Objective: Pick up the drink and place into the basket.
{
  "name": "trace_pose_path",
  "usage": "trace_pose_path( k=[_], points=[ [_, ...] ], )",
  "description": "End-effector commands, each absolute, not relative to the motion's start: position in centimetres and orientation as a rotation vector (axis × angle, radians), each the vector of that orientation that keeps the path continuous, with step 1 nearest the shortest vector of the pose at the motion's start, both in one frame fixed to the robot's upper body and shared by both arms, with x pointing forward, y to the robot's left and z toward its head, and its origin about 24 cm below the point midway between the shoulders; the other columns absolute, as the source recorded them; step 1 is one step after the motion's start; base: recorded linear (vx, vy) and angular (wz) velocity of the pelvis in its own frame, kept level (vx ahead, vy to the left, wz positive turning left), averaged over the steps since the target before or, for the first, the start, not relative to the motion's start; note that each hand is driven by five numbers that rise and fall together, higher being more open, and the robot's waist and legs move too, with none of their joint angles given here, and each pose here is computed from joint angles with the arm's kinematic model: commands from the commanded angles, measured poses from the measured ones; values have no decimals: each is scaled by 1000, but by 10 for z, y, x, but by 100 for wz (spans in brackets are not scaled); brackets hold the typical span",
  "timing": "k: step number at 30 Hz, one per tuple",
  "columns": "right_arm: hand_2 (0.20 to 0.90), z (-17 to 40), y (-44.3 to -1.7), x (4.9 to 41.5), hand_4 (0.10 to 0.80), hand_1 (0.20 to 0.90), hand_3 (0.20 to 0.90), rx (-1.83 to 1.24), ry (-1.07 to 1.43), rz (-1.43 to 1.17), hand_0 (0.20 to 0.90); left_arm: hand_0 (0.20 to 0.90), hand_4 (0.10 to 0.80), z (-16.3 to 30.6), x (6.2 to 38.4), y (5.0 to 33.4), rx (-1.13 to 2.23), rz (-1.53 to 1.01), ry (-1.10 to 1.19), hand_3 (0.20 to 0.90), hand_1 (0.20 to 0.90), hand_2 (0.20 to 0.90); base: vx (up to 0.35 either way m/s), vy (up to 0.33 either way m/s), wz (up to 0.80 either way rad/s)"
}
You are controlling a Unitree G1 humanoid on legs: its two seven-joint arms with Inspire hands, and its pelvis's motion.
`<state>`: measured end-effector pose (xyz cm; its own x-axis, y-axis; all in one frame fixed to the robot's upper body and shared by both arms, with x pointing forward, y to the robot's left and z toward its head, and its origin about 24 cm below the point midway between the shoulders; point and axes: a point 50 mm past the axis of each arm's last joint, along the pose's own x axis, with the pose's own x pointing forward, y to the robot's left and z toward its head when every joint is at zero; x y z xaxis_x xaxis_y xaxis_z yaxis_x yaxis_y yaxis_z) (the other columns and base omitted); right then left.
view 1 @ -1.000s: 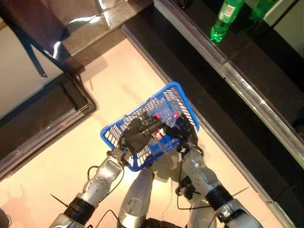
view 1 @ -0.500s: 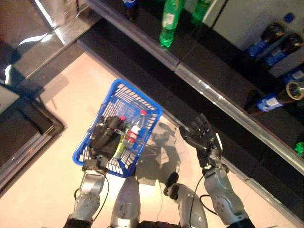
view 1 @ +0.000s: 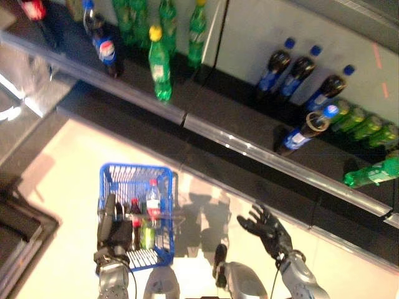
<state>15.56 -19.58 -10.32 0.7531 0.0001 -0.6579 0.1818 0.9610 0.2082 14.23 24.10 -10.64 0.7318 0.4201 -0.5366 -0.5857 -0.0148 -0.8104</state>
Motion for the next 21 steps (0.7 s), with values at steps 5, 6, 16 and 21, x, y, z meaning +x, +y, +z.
trace_pose_path(
  k=[5, 6, 16, 21],
  points=[
    [900, -156, -229, 81, 800, 900, 900, 23, 1070, -199, 900, 300, 100, -122, 137, 263, -1123, 901, 286, 200, 300, 300, -26, -11, -18],
    [900, -158, -230, 77, 800, 900, 900, 26, 1090, -208, 900, 300, 100, -126, 133, 262, -1120, 925, 318, 200, 300, 300, -33, -20, -6],
    [900, -169, -236, 33, 800, 900, 900, 7, 1284, -299, 900, 300, 100, -152, 86, 252, -940, 981, 592, 200, 300, 300, -19, -7, -9],
    [900, -168, -234, 41, 800, 900, 900, -14, 1252, -273, 900, 300, 100, -149, 95, 249, -920, 927, 571, 200, 300, 300, 0, 0, 0]
  ],
)
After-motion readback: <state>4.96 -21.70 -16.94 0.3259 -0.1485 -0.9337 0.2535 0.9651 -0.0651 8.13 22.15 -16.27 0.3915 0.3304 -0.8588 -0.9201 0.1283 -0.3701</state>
